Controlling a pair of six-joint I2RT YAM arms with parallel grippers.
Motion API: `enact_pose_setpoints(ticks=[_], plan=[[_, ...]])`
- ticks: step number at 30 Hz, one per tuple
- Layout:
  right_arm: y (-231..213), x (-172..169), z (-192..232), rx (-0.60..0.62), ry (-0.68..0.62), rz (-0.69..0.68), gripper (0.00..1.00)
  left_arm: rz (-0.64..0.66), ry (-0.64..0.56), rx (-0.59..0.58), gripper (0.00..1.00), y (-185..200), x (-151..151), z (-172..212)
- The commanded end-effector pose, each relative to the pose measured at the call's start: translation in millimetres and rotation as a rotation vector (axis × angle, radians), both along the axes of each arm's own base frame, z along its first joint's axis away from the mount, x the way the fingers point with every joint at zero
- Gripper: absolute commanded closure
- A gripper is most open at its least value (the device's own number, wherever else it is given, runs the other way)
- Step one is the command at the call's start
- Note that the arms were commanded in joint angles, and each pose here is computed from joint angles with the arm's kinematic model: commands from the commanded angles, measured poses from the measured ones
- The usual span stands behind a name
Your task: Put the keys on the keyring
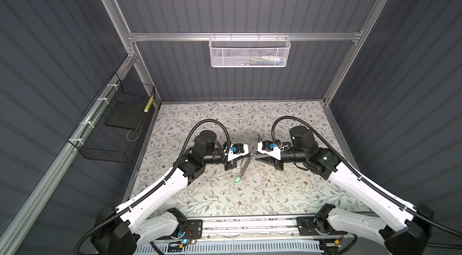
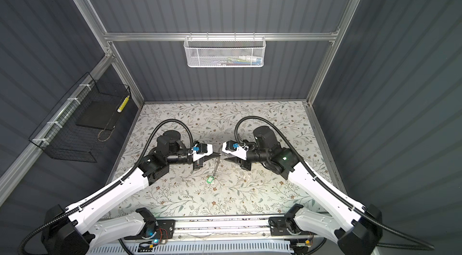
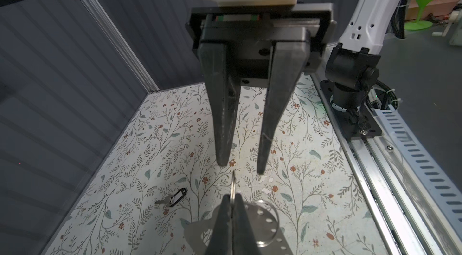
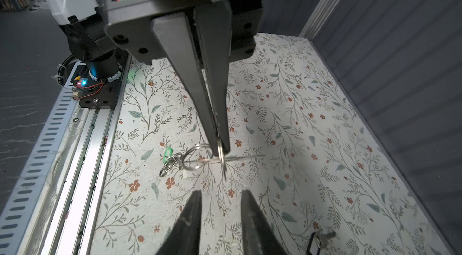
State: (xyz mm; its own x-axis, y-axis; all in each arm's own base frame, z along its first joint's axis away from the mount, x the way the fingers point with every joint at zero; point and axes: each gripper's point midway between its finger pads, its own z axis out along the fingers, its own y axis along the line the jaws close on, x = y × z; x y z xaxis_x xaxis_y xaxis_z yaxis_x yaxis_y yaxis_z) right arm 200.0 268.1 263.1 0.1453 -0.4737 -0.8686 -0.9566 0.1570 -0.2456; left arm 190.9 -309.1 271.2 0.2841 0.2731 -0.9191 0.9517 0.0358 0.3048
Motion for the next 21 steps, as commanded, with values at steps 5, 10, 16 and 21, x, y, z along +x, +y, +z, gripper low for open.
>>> enact_pose_setpoints(ticks=[5, 10, 16, 21], plan=[[-11.2, -5.0, 1.8, 0.076, 0.001, -0.048, 0.72, -0.111, 0.015, -0.118, 1.0, -7.0, -17.2, 19.3], [-2.3, -12.9, 8.8, 0.134, 0.058, 0.007, 0.75, -0.157, 0.037, -0.147, 1.0, -9.7, -22.6, 21.6], [1.8, -20.8, 21.3, 0.192, 0.077, 0.049, 0.81, -0.186, 0.052, -0.16, 1.0, -11.7, -25.3, 21.9], [2.2, -25.0, 22.6, 0.203, 0.098, 0.062, 0.83, -0.205, 0.06, -0.169, 1.0, -13.7, -25.9, 23.5]])
